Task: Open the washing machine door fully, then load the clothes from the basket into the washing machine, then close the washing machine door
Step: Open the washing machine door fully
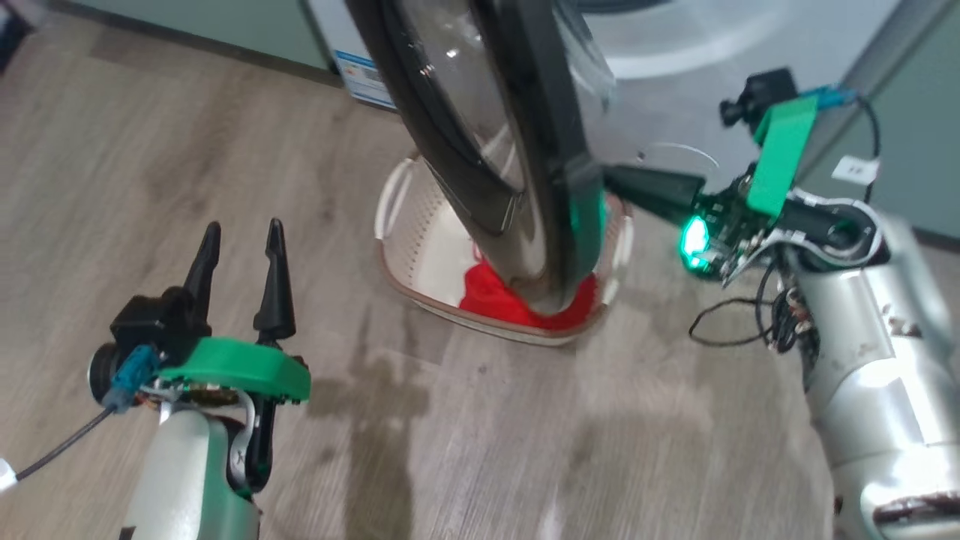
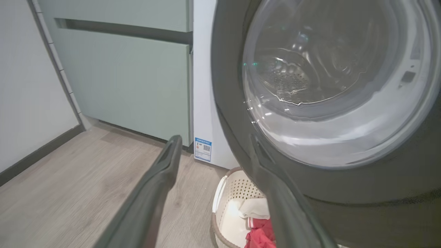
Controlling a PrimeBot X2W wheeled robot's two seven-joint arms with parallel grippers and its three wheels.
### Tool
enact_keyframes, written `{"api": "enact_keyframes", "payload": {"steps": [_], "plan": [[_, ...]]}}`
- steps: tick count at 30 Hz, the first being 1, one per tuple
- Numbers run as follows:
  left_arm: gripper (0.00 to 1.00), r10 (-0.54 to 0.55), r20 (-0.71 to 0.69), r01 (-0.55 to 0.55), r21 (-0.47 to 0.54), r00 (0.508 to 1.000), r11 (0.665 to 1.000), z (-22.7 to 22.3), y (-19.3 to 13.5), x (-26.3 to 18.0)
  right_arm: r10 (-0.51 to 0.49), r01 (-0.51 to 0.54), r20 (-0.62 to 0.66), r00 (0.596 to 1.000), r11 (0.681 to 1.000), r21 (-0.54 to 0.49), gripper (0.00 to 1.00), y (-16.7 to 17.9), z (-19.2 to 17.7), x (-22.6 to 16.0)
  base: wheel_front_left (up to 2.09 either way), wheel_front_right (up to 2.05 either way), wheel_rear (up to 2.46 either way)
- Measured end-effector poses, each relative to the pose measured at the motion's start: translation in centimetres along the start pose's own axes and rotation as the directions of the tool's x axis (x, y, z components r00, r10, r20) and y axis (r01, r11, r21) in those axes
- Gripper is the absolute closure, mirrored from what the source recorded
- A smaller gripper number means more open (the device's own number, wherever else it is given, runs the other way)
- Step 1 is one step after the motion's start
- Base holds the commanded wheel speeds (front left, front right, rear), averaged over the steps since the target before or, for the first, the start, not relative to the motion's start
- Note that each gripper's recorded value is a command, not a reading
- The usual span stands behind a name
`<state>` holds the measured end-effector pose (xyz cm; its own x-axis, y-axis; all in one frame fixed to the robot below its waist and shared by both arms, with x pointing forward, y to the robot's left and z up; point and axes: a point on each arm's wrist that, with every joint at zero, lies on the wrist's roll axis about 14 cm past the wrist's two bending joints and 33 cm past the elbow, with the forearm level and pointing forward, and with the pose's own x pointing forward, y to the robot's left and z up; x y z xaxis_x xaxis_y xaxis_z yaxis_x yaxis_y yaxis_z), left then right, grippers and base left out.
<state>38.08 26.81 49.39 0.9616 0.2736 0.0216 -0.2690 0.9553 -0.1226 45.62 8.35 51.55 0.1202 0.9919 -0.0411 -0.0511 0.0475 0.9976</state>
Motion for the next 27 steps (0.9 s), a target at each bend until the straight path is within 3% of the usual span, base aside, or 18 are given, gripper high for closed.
{"api": "enact_keyframes", "payload": {"steps": [18, 27], "plan": [[0.0, 0.171, 0.025, -0.171, -0.008, 0.985, 0.985, 1.6, 5.5, -5.2, 0.098, -0.087, -0.212, 0.972, 0.995, 0.057, 1.0, 2.3, -7.8, 7.0, 0.0, 0.0, 0.0], [0.0, 0.183, 0.03, -0.183, -0.017, 0.983, 0.983, 1.8, 5.7, -5.4, 0.115, -0.102, -0.162, 0.98, 0.991, 0.086, 1.0, 2.4, -7.7, 7.4, 0.0, 0.0, 0.0]]}}
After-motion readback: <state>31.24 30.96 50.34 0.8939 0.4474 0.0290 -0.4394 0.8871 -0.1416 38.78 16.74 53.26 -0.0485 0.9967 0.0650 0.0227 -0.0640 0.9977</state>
